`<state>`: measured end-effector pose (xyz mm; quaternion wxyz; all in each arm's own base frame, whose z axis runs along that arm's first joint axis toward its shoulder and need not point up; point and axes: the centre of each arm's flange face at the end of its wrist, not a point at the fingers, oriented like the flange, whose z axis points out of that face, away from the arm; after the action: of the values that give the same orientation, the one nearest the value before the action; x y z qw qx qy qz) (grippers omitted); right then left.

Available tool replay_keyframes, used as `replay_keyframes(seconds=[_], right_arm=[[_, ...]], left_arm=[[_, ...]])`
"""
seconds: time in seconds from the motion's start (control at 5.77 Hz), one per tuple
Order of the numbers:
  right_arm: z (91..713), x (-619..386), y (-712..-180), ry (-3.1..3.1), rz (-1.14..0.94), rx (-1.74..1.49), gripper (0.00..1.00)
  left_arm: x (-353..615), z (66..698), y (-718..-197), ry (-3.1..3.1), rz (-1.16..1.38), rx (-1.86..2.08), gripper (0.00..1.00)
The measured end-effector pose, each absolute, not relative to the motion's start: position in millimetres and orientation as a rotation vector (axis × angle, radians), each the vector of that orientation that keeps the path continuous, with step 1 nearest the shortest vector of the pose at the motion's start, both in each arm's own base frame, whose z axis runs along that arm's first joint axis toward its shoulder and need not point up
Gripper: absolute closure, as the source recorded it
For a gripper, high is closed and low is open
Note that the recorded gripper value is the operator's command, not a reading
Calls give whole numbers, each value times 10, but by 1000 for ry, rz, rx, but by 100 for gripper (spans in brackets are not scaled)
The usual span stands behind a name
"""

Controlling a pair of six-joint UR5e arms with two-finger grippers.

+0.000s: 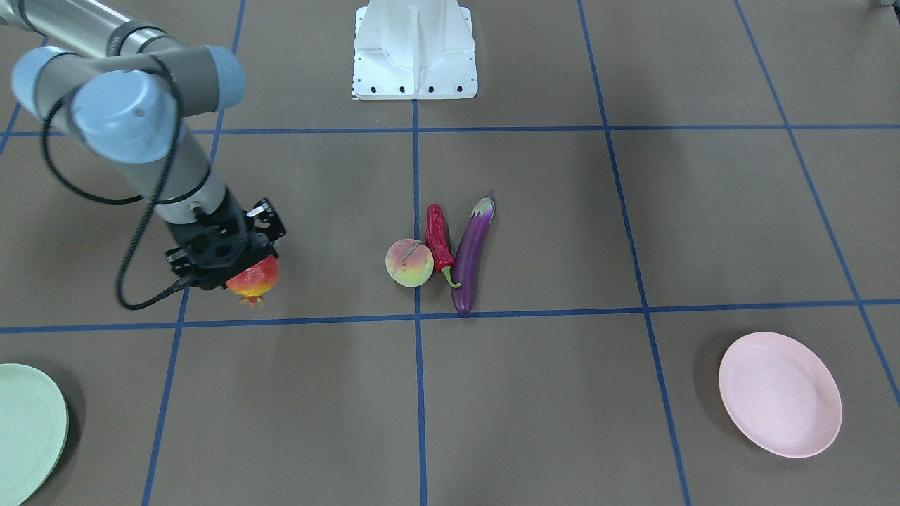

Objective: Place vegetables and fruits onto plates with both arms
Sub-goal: 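Carry the pomegranate to the pale green plate and release it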

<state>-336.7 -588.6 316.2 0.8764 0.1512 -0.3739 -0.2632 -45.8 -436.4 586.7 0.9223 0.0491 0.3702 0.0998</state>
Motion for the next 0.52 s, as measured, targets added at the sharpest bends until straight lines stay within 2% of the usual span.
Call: replay_keyframes(seconds=[0.35,0.52], right_arm=[[4437,-2430,-6797,-803,-545,351,100],[5020,-2071,-7022,-761,-496,347,91]], left_arm=[[-408,5883,-4364,761,214,92,0],[-389,5892,-4363,762,218,89,0]])
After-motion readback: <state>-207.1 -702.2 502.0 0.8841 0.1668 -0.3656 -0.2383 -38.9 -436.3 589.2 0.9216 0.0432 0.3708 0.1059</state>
